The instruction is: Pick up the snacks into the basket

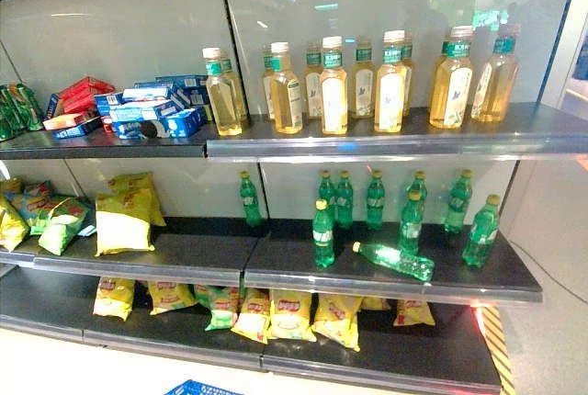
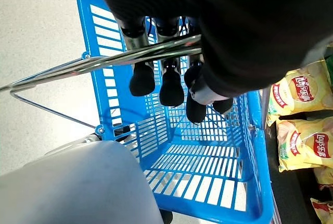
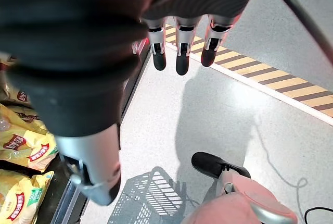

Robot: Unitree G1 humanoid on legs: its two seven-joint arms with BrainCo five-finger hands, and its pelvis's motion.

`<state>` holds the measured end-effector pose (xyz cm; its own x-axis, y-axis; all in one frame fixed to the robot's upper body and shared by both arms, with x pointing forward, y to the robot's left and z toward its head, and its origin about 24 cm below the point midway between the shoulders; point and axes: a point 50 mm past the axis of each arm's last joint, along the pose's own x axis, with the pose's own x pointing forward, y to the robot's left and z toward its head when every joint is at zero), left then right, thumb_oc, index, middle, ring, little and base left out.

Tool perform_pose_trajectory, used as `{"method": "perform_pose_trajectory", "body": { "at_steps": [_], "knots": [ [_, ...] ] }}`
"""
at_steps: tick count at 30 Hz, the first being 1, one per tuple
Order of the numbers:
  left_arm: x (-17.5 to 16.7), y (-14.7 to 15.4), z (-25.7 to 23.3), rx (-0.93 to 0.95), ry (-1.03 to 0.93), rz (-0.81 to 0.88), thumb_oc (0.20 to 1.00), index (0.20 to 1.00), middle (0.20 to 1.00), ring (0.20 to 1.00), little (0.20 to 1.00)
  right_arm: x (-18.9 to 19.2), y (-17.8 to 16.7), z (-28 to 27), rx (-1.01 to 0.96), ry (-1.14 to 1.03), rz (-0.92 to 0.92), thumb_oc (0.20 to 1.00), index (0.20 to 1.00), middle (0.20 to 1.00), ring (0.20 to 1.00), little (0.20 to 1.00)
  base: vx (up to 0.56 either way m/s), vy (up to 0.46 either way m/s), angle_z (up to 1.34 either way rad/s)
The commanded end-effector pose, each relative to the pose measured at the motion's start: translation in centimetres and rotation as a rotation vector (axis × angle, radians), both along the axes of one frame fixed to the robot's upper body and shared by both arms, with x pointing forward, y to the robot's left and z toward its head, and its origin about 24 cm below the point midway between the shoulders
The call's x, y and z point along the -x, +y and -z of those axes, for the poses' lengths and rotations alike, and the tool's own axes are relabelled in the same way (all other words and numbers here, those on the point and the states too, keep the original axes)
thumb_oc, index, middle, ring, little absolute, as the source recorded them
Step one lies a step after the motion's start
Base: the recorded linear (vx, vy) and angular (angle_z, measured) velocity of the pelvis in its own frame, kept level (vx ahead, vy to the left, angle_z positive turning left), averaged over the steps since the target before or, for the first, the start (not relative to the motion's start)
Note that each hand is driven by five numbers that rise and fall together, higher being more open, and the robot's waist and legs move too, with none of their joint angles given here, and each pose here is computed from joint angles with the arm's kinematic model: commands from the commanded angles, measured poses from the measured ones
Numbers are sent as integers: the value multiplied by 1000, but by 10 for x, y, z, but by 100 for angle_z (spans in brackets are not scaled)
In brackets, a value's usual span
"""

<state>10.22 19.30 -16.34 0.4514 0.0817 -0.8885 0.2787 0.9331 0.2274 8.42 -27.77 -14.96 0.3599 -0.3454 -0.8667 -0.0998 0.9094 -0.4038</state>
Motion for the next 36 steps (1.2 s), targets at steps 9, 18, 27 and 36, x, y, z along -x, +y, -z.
{"method": "perform_pose_trajectory", "body": {
  "at_steps": [9, 18, 27, 36],
  "knots": [
    [-9, 24, -6, -53, -38, -46, 200, 200, 200, 200, 200, -24, 23, 2, -56, -61, -5, 1000, 1000, 1000, 1000, 1000, 52, 14, -7],
    [-8, 25, -6, -53, -36, -44, 200, 200, 200, 200, 200, -40, 26, -3, -70, -133, -6, 1000, 1000, 1000, 1000, 1000, 23, -7, 0],
    [-25, 33, -15, -64, -132, -83, 200, 200, 200, 200, 200, -111, 23, -44, -71, -459, -44, 1000, 1000, 1000, 1000, 1000, -15, -8, -3],
    [-46, 36, -29, -49, -269, -166, 200, 200, 200, 200, 200, -158, 22, -95, -51, -742, -117, 1000, 1000, 1000, 1000, 1000, 24, -2, 2]
  ]
}}
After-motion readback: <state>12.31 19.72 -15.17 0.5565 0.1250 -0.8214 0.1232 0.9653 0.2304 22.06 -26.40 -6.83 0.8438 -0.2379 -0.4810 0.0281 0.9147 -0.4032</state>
